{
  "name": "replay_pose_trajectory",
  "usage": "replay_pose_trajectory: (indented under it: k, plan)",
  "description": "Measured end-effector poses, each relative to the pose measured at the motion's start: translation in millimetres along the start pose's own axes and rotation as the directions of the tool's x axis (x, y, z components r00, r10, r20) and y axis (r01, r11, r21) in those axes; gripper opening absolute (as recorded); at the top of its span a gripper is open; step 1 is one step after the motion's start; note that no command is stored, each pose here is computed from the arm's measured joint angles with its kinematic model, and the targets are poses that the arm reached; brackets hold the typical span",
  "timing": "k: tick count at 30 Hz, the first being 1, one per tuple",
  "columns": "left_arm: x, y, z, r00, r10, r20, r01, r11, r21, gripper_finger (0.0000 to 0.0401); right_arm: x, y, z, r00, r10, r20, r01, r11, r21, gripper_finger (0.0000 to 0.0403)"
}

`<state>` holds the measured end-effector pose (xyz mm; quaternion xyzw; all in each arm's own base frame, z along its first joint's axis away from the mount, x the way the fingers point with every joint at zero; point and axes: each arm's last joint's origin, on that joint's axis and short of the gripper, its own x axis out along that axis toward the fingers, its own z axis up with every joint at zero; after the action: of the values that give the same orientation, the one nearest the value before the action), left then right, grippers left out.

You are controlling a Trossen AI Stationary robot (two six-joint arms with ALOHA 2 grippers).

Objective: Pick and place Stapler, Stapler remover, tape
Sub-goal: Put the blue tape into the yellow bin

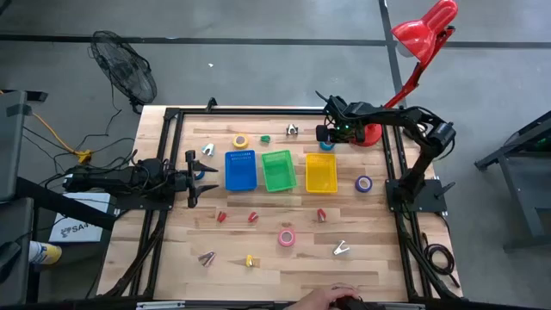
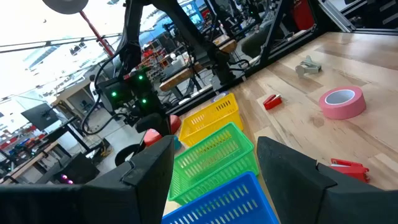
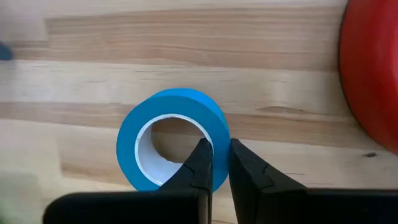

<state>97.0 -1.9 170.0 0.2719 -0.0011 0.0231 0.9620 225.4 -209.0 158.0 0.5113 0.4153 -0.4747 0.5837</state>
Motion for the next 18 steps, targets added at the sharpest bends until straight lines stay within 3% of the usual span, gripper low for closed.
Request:
replay_pose_trajectory:
  k: [5, 9, 18]
  plan:
    - [0, 0, 0, 1.0, 0.0, 0.0, 0.0, 1.0, 0.0, 0.0227, -18, 3, -2, 0.998, 0.034, 0.057, -0.032, 0.999, -0.045, 0.0019]
    - [0, 0, 0, 1.0, 0.0, 0.0, 0.0, 1.0, 0.0, 0.0227, -37, 9, -9, 0.99, 0.058, 0.131, -0.038, 0.987, -0.154, 0.0019]
    - [0, 0, 0, 1.0, 0.0, 0.0, 0.0, 1.0, 0.0, 0.0227, -83, 28, -48, 0.921, 0.079, 0.381, 0.077, 0.923, -0.378, 0.0019]
